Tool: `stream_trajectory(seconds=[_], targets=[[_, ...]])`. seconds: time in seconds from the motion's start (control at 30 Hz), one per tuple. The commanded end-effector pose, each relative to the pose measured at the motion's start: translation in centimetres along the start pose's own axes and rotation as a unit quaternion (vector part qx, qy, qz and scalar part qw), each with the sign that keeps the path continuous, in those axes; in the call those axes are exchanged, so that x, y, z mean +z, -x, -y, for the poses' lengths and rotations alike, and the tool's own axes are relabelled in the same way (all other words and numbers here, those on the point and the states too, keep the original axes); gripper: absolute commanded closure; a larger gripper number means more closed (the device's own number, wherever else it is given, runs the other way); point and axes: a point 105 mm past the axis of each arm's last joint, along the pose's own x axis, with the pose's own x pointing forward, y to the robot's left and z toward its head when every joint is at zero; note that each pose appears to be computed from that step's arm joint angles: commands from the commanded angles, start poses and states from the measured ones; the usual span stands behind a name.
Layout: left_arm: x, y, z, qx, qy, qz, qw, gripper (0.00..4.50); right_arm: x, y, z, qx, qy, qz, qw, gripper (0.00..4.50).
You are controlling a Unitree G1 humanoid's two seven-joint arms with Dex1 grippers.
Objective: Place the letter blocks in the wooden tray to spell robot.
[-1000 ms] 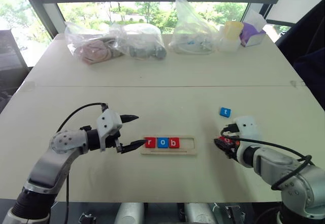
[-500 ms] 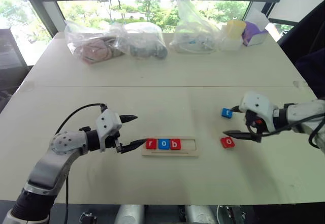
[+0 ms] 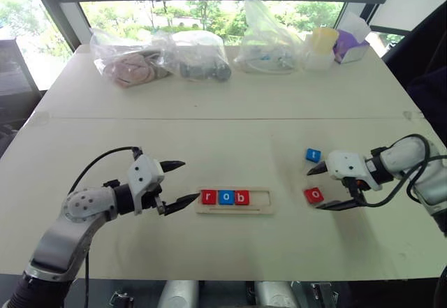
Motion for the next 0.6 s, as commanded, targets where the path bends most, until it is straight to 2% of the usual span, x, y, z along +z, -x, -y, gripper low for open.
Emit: stream_trajectory(seconds=[0.03, 0.13, 0.2, 0.27, 0.4, 0.6], targets=[[1.1, 0.6, -0.3, 0.011, -0.021, 0.009, 1.000, 0.00, -0.3, -0.1, 0.2, -0.007, 0.010, -0.005, 1.000, 0.02], [1.2, 0.6, -0.3, 0.011, -0.022, 0.008, 1.000, 0.00, -1.3, -0.5, 0.0, -0.007, 0.010, -0.022, 1.000, 0.02], [1.2, 0.5, -0.3, 0.010, -0.023, 0.008, 1.000, 0.00, -1.7, -0.6, 0.0, -0.007, 0.011, -0.030, 0.999, 0.55], [1.3, 0.5, -0.4, 0.010, -0.024, 0.008, 1.000, 0.00, -1.4, -0.7, 0.1, -0.011, 0.002, -0.018, 1.000, 1.31], [1.3, 0.5, -0.4, 0.009, -0.025, 0.007, 1.000, 0.00, -0.7, -1.0, 0.0, -0.012, 0.004, 0.002, 1.000, 3.35], [1.4, 0.5, -0.4, 0.009, -0.023, 0.007, 1.000, 0.00, 3.4, -0.9, -0.3, -0.023, 0.023, 0.055, 0.998, 3.36]])
